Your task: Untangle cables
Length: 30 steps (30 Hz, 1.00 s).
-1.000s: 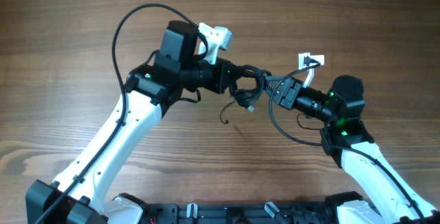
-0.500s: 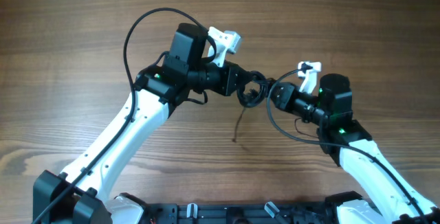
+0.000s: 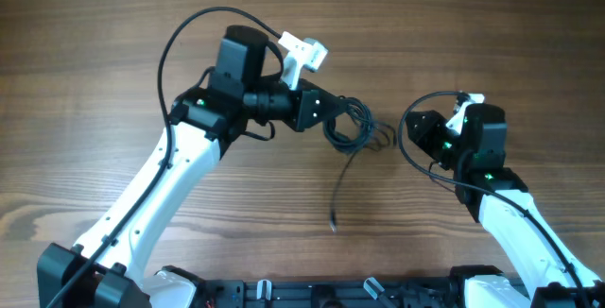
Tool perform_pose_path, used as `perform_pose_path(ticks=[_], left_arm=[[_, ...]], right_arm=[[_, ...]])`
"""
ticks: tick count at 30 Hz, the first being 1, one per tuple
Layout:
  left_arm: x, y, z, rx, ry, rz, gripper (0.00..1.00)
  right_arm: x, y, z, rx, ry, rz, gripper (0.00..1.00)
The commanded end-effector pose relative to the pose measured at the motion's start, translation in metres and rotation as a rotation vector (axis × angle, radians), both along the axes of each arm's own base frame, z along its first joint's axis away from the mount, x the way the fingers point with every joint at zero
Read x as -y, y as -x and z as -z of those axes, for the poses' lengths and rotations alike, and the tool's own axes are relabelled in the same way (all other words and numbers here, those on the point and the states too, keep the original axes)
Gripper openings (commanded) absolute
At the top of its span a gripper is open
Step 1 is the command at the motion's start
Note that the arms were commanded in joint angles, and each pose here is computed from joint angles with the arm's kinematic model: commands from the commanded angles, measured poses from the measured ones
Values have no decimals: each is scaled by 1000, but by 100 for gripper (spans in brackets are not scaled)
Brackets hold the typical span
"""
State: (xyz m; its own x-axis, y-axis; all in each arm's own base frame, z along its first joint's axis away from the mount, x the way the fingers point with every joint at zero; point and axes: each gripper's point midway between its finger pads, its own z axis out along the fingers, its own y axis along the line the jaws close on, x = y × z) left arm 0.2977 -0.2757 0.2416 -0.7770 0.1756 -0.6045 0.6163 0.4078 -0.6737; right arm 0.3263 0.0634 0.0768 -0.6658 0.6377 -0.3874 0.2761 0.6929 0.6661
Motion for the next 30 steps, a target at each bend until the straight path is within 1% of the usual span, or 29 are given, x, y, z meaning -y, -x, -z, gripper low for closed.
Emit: perform_pose_path(ticks=[1, 2, 3, 4, 5, 7, 8, 9, 11, 14, 16, 19, 26, 30], left_arm=[[-18, -14, -26, 142, 43, 9, 4], [-25, -21, -27, 155, 46, -16, 4], [-33, -28, -28, 163, 46, -40, 4], [-38, -33, -29, 167, 46, -57, 4], [-45, -37, -29, 167, 45, -75, 4], [-50, -39, -27, 154, 39, -91, 4], [-51, -39, -25, 147, 32, -96, 4], [-52, -40, -21, 137, 14, -110, 4], [-54, -41, -16, 126, -10, -128, 4], [-55, -41, -12, 126, -31, -134, 4], [-53, -38, -11, 119, -35, -126, 4], [-47, -29, -6, 101, -46, -96, 4], [-15, 2, 1, 192, -85, 71, 4], [-11, 0, 8, 217, -143, 54, 4]], right_arm=[[6, 10, 15, -67, 19, 20, 52], [3, 12, 16, -76, 10, 7, 62], [-1, 14, 14, -75, -6, -9, 81], [-4, 14, 11, -67, -22, -25, 89], [-10, 13, 3, -41, -47, -52, 91], [-22, 10, -17, 35, -92, -113, 94], [-30, 9, -31, 100, -103, -180, 95], [-45, 10, -54, 213, -114, -301, 95], [-63, 16, -83, 345, -144, -443, 95], [-82, 31, -109, 458, -206, -608, 99], [-90, 41, -115, 494, -227, -687, 99], [-95, 50, -119, 514, -248, -750, 99], [-94, 49, -120, 554, -208, -765, 99], [-98, 52, -120, 553, -220, -786, 99]])
